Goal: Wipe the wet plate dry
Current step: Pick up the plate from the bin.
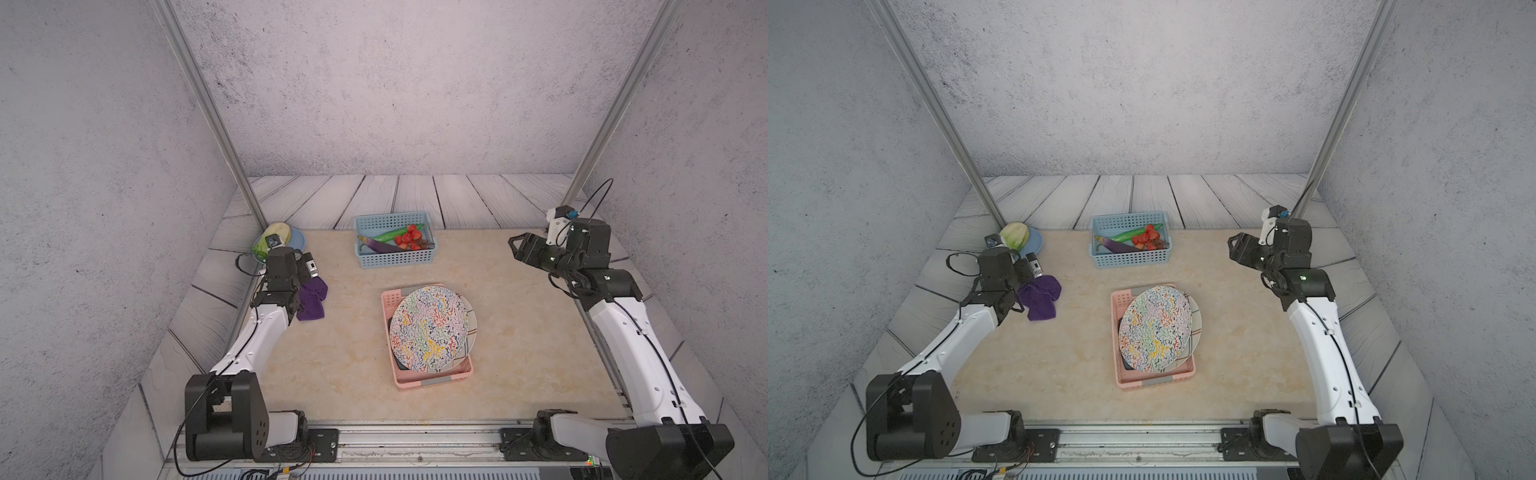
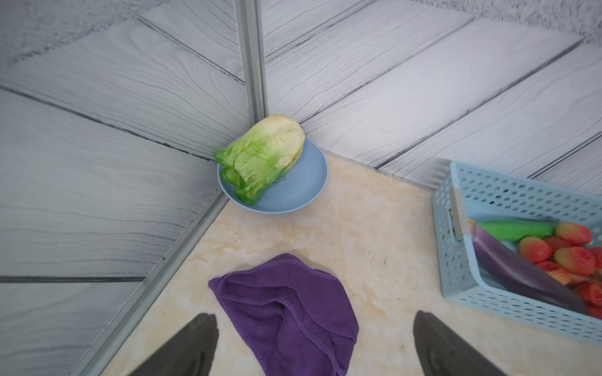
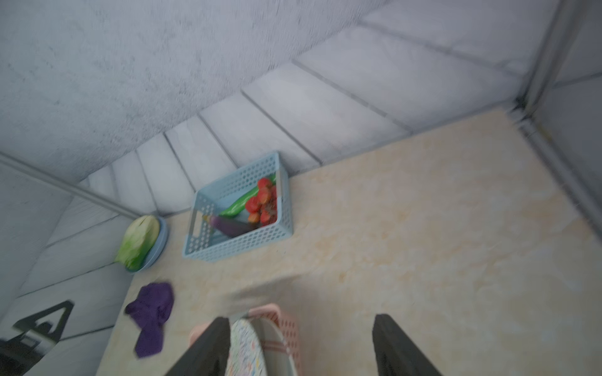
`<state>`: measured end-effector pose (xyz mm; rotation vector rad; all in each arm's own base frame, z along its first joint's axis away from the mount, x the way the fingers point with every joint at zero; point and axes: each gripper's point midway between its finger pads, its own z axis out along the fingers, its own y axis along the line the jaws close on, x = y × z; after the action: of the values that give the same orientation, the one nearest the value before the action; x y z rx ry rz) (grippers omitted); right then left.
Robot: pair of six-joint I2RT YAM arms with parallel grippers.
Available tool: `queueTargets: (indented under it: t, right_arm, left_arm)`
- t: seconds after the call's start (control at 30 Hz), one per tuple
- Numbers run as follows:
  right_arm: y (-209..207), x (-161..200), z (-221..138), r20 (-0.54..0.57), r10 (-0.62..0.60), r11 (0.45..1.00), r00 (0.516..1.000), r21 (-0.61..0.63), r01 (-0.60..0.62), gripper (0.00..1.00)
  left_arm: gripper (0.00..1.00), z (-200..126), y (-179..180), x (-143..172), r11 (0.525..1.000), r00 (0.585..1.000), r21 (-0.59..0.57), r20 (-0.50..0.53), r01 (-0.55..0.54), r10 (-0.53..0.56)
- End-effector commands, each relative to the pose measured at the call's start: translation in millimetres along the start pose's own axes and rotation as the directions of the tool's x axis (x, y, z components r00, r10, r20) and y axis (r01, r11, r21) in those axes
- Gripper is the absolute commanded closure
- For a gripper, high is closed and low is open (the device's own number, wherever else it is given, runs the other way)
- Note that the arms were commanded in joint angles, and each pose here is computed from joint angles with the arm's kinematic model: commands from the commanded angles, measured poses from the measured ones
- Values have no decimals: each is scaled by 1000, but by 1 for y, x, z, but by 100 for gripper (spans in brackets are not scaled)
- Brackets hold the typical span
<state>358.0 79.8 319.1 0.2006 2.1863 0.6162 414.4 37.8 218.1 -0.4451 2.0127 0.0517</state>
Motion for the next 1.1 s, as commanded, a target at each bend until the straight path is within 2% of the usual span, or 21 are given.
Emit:
queueTargets:
  t: [0.0, 0.1, 0.2, 0.33, 0.43, 0.5, 0.63, 0.77, 0.83, 1.07]
  right_arm:
    - [19, 80, -5, -350, 134, 989, 927, -17, -149, 31]
    - [45, 98, -10, -435, 82, 991, 897, -59, -120, 39]
    - [58, 127, -9, -539, 33, 994, 842, -72, -85, 51]
    - [42, 157, 0, -603, 20, 1000, 797, 21, -9, 62]
    - [25, 162, 12, -598, 7, 995, 802, 82, 53, 38]
    - [18, 163, 18, -593, 0, 991, 805, 106, 79, 33]
    - [15, 179, 36, -627, 6, 995, 779, 84, 61, 37]
    - [18, 191, 53, -650, 33, 998, 760, 65, 12, 47]
    - [22, 192, 60, -646, 39, 999, 762, 45, -14, 49]
    - [53, 201, 79, -665, 39, 985, 746, -98, -139, 56]
  left_arm:
    - [1, -7, 8, 54, 997, 962, -54, -265, 51, -63]
    - [1, -11, -2, 65, 997, 926, -25, -369, 79, -83]
    - [1, -15, -26, 76, 983, 889, 76, -443, 170, -119]
    - [0, -25, -55, 93, 928, 825, 172, -530, 332, -197]
    - [0, -38, -73, 111, 907, 794, 229, -585, 354, -162]
    - [1, -46, -80, 123, 906, 784, 258, -609, 335, -117]
    - [10, -59, -87, 156, 908, 744, 284, -667, 309, -45]
    - [31, -69, -86, 185, 914, 698, 276, -716, 298, -11]
    - [39, -76, -92, 195, 907, 684, 306, -729, 289, 28]
    - [44, -103, -133, 222, 818, 614, 474, -764, 326, 198]
